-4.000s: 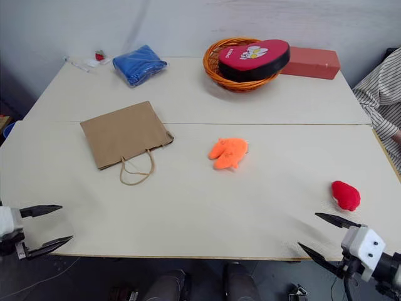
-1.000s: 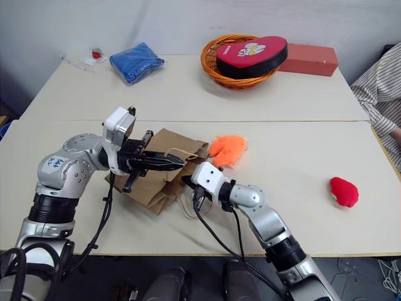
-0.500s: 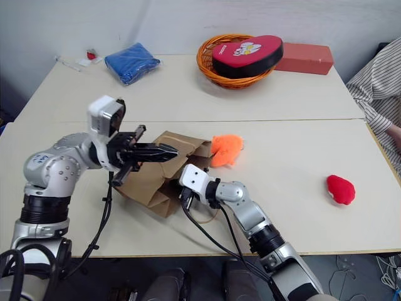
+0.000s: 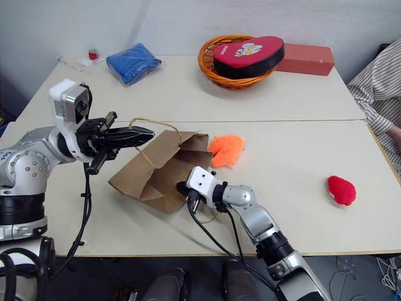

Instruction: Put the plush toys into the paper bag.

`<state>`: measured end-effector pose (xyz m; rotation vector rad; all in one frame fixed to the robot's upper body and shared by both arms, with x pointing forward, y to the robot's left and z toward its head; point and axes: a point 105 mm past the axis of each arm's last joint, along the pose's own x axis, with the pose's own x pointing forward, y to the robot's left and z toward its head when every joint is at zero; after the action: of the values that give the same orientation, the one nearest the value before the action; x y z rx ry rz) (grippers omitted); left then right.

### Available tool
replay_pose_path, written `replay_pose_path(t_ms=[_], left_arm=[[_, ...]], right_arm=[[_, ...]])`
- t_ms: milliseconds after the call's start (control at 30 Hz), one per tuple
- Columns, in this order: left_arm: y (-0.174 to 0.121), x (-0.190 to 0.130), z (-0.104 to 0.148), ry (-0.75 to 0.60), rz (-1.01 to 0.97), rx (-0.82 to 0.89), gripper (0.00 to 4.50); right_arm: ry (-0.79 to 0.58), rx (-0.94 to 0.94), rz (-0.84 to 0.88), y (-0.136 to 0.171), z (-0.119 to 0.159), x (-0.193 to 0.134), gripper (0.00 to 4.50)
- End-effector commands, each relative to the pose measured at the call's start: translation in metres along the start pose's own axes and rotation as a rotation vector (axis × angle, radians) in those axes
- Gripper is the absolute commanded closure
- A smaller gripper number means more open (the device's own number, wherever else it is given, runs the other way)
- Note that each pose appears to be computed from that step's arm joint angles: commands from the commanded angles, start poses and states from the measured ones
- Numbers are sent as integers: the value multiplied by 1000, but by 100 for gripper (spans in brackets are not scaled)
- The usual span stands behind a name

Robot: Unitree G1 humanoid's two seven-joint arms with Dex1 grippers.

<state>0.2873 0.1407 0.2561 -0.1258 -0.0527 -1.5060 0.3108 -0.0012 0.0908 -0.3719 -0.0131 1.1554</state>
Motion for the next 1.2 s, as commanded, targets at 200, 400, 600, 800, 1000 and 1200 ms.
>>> replay_pose_path(t_ms=[200, 400, 600, 800, 1000, 1200], left_arm=[[-6, 13, -7, -12, -39, 22, 450], [-7, 14, -10, -9, -46, 23, 450], [-9, 14, -10, -5, -60, 22, 450], [-9, 13, -10, 2, -59, 20, 450], [-6, 12, -11, 4, -53, 16, 450], [-4, 13, -13, 8, -51, 12, 450]], right_arm=[[-196, 47, 60, 2, 45, -35, 390], [-247, 89, -61, -9, 52, -105, 184], [-222, 173, -344, -19, 33, -184, 1], [-53, 232, -564, 3, -10, -241, 1], [-33, 303, -558, -1, -8, -225, 1], [-29, 478, -520, -40, 3, -180, 1]])
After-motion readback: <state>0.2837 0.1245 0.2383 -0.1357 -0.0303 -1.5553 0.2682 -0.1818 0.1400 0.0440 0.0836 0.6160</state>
